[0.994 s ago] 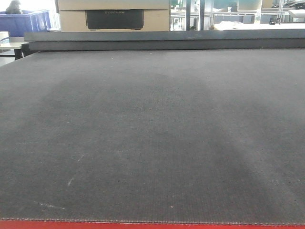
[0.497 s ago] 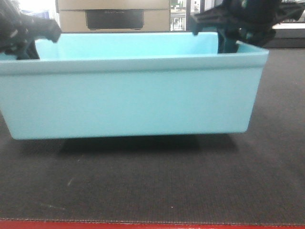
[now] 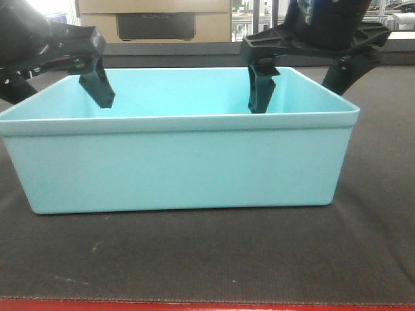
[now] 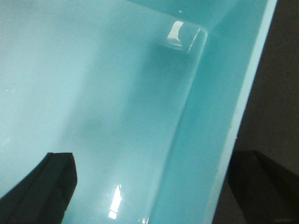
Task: Fetch blue bin and place on conveyor start
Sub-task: 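Open both grippers and lift them off the bin's rims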
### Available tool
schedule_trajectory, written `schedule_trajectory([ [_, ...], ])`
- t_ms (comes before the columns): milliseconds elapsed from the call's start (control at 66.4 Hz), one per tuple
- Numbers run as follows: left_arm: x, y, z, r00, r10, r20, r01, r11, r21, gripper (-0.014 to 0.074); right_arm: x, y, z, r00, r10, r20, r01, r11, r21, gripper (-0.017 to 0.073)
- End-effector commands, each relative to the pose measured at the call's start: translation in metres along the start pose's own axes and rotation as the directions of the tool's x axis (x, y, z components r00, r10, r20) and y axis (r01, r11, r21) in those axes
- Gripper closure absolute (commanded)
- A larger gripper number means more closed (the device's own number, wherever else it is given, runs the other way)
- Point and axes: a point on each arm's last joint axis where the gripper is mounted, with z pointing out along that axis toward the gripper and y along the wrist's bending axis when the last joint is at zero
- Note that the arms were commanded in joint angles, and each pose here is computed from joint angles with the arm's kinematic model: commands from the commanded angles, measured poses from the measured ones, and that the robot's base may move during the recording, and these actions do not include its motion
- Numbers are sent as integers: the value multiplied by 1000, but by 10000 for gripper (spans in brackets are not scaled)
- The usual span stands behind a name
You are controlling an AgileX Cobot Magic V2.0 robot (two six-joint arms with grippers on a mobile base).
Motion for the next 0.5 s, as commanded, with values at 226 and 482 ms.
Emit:
schedule_trajectory([
  [226, -12, 17, -75, 983, -37, 179, 41, 999, -21, 291, -4, -18, -79, 976, 49, 214, -49, 999, -5, 99],
  [482, -3, 67, -107, 981, -61, 186, 98, 976, -196, 704, 15, -68, -129, 932, 154, 329, -187, 980, 70, 648],
])
